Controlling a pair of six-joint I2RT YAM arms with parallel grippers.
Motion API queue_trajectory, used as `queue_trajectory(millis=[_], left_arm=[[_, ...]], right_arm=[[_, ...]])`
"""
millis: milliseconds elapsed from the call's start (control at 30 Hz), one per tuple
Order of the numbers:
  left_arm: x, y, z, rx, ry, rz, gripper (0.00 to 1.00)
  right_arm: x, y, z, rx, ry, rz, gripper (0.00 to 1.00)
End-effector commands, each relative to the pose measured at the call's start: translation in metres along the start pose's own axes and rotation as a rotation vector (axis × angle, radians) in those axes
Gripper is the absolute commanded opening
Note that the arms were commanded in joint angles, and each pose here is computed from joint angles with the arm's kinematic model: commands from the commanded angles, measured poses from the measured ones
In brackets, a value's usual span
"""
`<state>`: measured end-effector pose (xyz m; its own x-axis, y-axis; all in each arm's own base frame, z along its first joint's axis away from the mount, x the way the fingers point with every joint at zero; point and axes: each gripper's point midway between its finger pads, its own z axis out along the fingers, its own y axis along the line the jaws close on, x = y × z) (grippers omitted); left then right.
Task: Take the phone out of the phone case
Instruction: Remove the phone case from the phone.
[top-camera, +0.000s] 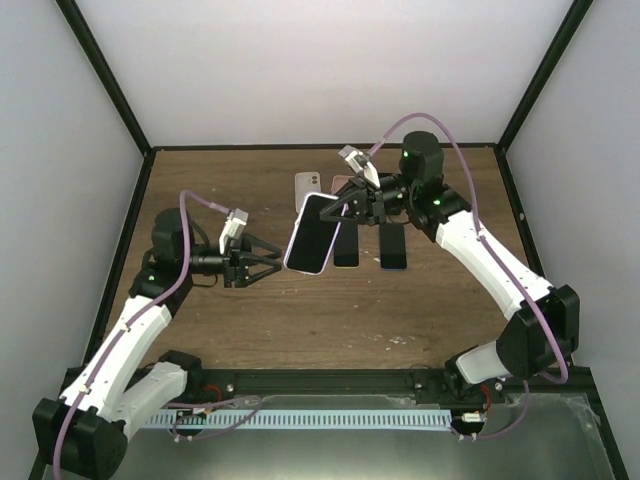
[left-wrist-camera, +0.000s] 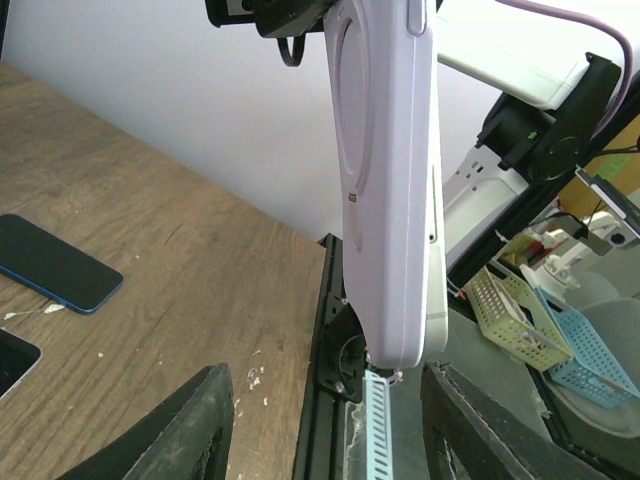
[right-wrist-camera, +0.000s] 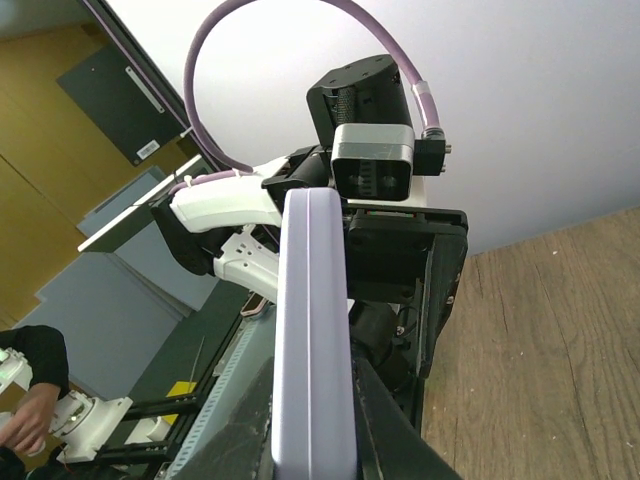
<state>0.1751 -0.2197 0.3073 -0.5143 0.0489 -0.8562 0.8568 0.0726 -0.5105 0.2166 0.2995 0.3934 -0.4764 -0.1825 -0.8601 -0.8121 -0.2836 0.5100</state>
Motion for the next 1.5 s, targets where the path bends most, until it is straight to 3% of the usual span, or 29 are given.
queue_trajectory(millis=[0, 400, 1067, 1233, 1467], left_arm=[[-0.006, -0.006, 0.001, 0.023, -0.003, 0.028, 0.52], [-0.002, -0.003, 0.004, 0.011, 0.000, 0.025, 0.54], [0.012, 0.056, 0.002, -0.148, 0.006, -0.088, 0.40], [0.010, 0.071, 0.000, -0.228, 0.008, -0.087, 0.33], [-0.006, 0.037, 0.013, -0.093, 0.023, -0.040, 0.30]], right_arm=[[-0.003, 0.007, 0.005, -0.020, 0.003, -0.037, 0.01], [-0.001, 0.004, 0.012, -0.037, 0.013, -0.031, 0.01], [0.008, 0.054, 0.020, -0.213, 0.109, -0.069, 0.01], [0.009, 0.055, 0.022, -0.212, 0.107, -0.066, 0.01], [0.017, 0.020, 0.034, -0.135, 0.073, -0.024, 0.01]])
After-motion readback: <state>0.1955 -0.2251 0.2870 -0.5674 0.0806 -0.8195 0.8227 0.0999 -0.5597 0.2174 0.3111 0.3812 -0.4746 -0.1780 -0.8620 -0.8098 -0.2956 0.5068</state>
